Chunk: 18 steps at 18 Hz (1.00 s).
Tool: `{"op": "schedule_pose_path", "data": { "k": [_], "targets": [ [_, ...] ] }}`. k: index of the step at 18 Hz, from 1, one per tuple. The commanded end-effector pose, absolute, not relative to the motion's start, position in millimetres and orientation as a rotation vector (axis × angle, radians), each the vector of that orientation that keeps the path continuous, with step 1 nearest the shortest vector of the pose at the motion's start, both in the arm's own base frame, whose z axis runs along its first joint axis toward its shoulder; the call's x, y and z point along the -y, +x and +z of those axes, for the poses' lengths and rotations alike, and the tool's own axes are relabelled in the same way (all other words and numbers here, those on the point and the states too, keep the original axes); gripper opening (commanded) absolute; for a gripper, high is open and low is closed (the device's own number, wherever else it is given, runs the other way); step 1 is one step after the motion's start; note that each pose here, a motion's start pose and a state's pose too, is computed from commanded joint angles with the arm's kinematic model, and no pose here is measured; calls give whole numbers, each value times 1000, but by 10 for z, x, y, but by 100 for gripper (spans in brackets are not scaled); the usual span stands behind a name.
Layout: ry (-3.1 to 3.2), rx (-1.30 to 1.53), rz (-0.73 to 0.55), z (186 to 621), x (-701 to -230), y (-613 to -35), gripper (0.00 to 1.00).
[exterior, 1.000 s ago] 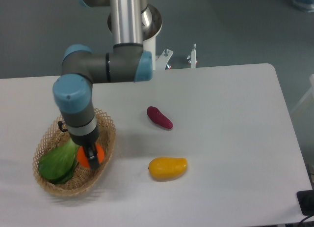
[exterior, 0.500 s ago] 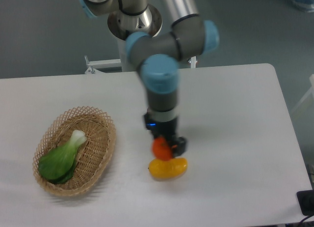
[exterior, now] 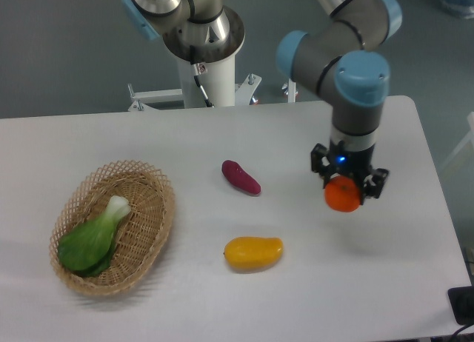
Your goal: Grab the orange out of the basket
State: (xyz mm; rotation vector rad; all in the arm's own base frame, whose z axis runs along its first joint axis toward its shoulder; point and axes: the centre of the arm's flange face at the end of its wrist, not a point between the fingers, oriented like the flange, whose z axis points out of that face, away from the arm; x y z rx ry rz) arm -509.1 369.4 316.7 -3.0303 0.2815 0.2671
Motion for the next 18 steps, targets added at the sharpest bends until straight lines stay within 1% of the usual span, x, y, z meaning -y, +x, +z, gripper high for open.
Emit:
{"op": "schedule_pose_path", "data": {
  "k": [5,8,12,18],
  "targets": [
    [-2984,-208,259,3189,-3502,-5353,72],
    [-2993,-207,267,3175,-3520,-5407,72],
    [-3056,-255,315,3184,-3682,-5422,72],
    [-3087,-257,322,3163,-3656,-5368,73]
  ]
}}
